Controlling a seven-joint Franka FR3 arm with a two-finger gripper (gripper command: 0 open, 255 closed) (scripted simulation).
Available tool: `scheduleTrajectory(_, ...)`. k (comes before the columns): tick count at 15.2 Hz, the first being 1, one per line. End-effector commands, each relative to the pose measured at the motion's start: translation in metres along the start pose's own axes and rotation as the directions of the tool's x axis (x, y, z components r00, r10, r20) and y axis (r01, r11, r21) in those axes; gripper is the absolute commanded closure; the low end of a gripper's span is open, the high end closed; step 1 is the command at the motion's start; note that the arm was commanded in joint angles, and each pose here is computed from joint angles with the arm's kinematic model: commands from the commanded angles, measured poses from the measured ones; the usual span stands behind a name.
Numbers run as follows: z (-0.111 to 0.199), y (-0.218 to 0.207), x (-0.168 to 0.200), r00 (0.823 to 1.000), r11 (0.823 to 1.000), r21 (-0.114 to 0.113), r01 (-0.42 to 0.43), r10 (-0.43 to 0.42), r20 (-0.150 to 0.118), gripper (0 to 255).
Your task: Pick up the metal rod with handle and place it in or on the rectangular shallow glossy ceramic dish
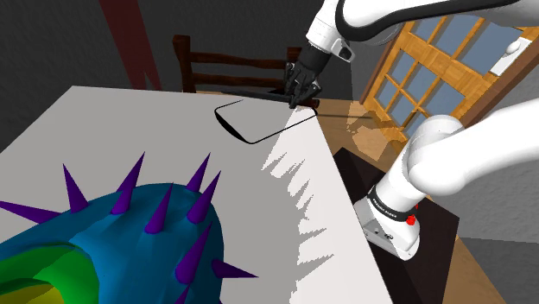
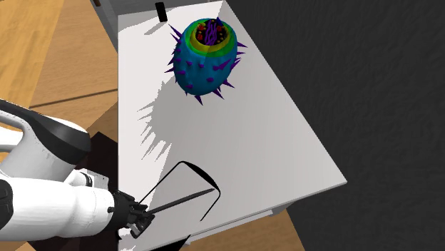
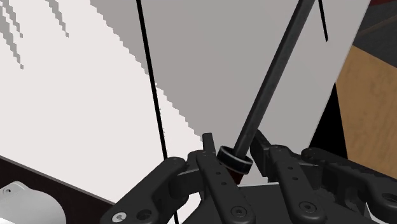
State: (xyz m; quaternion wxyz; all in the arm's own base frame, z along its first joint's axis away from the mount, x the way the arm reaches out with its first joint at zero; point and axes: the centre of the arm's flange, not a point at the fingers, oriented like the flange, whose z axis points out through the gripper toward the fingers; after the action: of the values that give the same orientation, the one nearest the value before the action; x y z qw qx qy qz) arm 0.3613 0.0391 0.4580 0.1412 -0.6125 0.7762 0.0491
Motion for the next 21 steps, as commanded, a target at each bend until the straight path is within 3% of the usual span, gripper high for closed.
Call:
scheduleTrajectory(1,0.0,0.0,0.0,1.0,1.0,0.0,0.0,0.0,0.0,255)
scheduleTrajectory(3,0.0,0.0,0.0,1.0,1.0,0.0,0.0,0.0,0.0,255)
scheduleTrajectory(4,0.0,0.0,0.0,1.0,1.0,0.0,0.0,0.0,0.0,0)
scheduleTrajectory(9,0.0,0.0,0.0,1.0,1.0,0.0,0.0,0.0,0.0,0)
scheduleTrajectory(13,-0.05,0.0,0.0,1.0,1.0,0.0,0.0,0.0,0.0,0)
scheduleTrajectory(21,-0.05,0.0,0.0,1.0,1.0,0.0,0.0,0.0,0.0,0)
